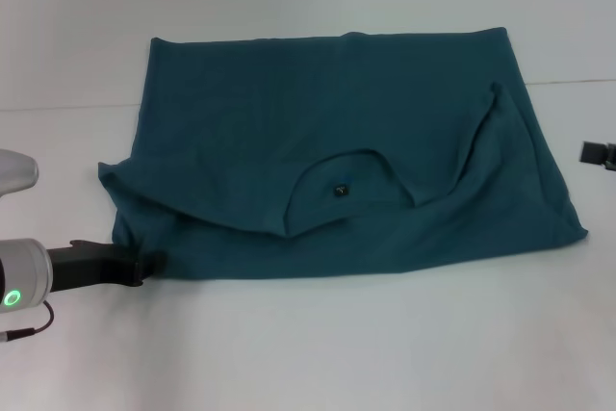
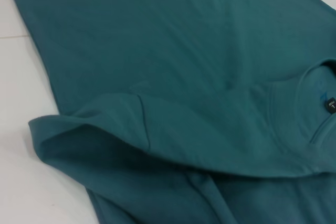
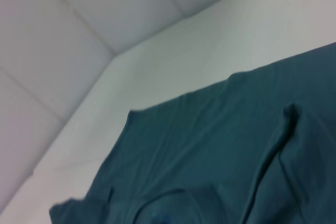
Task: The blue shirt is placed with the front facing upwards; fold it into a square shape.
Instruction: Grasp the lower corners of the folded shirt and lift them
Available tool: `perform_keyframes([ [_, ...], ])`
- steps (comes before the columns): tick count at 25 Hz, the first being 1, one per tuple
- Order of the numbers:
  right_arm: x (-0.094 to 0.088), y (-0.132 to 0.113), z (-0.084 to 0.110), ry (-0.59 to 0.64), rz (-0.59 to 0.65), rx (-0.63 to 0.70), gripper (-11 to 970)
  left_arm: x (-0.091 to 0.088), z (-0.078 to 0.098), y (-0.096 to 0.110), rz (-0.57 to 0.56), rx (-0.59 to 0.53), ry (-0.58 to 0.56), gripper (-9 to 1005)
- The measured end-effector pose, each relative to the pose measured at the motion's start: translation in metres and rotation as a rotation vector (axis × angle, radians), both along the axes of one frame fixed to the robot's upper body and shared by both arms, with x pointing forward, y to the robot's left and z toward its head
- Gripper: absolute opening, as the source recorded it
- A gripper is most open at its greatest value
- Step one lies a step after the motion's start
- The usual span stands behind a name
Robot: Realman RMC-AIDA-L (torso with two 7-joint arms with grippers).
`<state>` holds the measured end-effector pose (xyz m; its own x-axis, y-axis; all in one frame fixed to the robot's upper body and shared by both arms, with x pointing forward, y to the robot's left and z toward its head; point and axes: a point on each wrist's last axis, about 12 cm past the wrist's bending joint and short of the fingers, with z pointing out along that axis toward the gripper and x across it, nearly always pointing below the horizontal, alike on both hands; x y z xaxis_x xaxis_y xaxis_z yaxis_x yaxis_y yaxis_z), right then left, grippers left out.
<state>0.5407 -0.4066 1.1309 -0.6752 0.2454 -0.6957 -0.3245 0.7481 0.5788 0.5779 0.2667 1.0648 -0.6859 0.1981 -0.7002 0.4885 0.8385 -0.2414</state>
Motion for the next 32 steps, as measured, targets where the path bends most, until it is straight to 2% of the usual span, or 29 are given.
perform_keyframes([
  [4,-0.003,-0.016,0.017,0.078,0.054,-0.116,805,-0.001,0.001,0.000,0.007,-0.014,0.007,304],
  [8,0.001,-0.024,0.032,0.147,0.047,-0.232,807,-0.001,0.008,-0.001,-0.009,-0.031,0.006,150],
  [15,0.021,-0.004,0.039,0.281,0.086,-0.341,805,0.002,0.013,-0.003,-0.010,-0.041,0.009,54],
  [22,0.034,0.013,0.024,0.276,0.072,-0.443,803,0.002,0.012,-0.003,-0.006,-0.040,0.011,54],
  [32,0.051,0.036,0.002,0.251,0.040,-0.447,801,0.002,0.011,-0.002,-0.006,-0.040,0.016,55],
])
